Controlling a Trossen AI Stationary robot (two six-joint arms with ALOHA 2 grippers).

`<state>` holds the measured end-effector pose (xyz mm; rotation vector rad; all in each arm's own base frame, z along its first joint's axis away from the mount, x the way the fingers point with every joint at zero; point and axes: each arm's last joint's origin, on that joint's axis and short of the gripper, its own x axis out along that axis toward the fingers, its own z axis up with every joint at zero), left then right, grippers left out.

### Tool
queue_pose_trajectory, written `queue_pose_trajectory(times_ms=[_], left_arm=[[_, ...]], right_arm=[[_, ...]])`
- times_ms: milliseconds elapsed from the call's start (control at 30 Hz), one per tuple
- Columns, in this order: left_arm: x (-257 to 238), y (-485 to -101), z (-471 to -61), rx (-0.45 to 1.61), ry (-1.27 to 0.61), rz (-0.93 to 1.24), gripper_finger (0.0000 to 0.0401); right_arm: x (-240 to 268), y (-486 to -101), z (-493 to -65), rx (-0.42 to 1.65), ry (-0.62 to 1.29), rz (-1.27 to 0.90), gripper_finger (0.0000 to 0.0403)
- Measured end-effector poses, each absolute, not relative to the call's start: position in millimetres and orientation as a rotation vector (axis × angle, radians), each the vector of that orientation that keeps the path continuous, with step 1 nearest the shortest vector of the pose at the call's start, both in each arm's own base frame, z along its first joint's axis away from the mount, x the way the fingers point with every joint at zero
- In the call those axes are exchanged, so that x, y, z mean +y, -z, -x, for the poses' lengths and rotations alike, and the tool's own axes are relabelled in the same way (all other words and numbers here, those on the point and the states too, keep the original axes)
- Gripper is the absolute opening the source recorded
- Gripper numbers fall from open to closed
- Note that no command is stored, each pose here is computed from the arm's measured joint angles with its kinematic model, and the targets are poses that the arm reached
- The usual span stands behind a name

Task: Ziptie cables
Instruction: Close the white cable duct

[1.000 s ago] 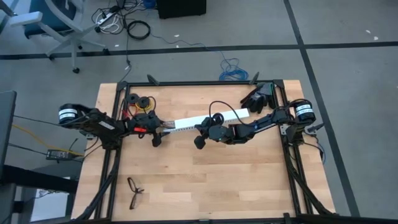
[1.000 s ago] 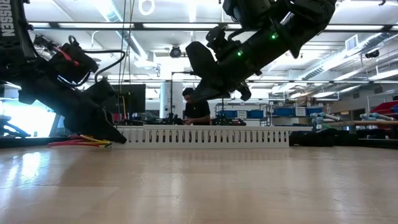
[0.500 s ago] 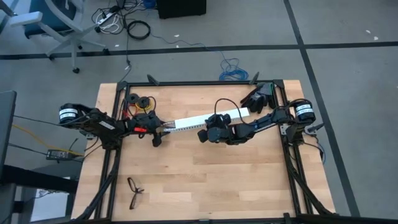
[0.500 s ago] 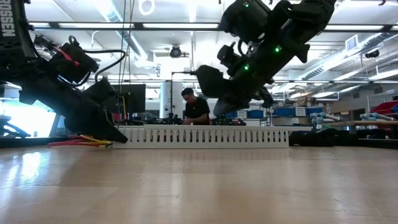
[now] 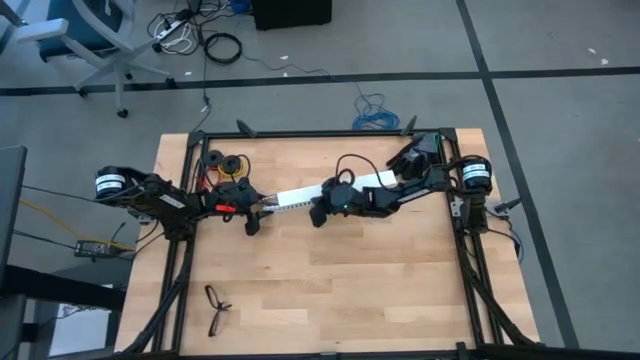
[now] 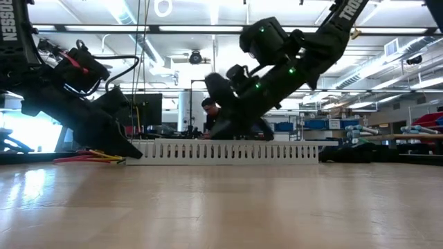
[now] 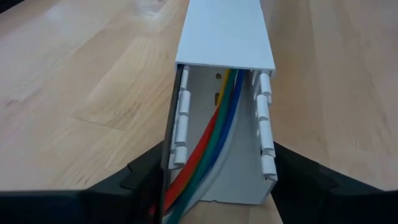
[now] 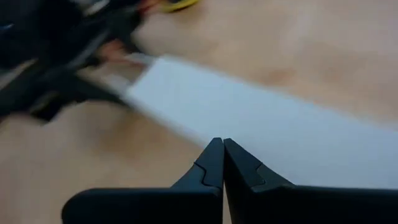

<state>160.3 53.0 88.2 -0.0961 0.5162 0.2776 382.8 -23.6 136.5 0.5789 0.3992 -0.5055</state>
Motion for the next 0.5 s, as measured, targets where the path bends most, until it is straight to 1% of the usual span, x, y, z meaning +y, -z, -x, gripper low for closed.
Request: queue_pose_trajectory(times_ms=[67,133,167,267,367,400,500], left_arm=[[53,-88,-161,0.514,-0.278,0.102,0.0243],[53,-88,-161,0.514,-0.278,0.102,0.0243],[53,-88,-161,0.514,-0.278,0.102,0.0243],[53,-88,-161,0.514,-0.277,0.103,0.0243],[53,-88,-161,0.514,-0.277,0.103,0.0243],[53,-88,-161,0.514,-0.277,0.104,0.0243],[53,-89,-161,0.511,-0.277,0.107,0.0243]], right_arm=[[-23,-136,-384,0.41,0.447,-0.573,0.0],[-20,-136,-383,0.42,0.456,-0.511,0.0],[-17,-140,-382,0.394,0.492,-0.479,0.0],[-2,-155,-379,0.29,0.679,-0.351,0.0],[16,-160,-372,0.27,0.809,-0.254,0.0],[19,-158,-370,0.279,0.829,-0.258,0.0],[12,-144,-365,0.334,0.886,-0.368,0.0]])
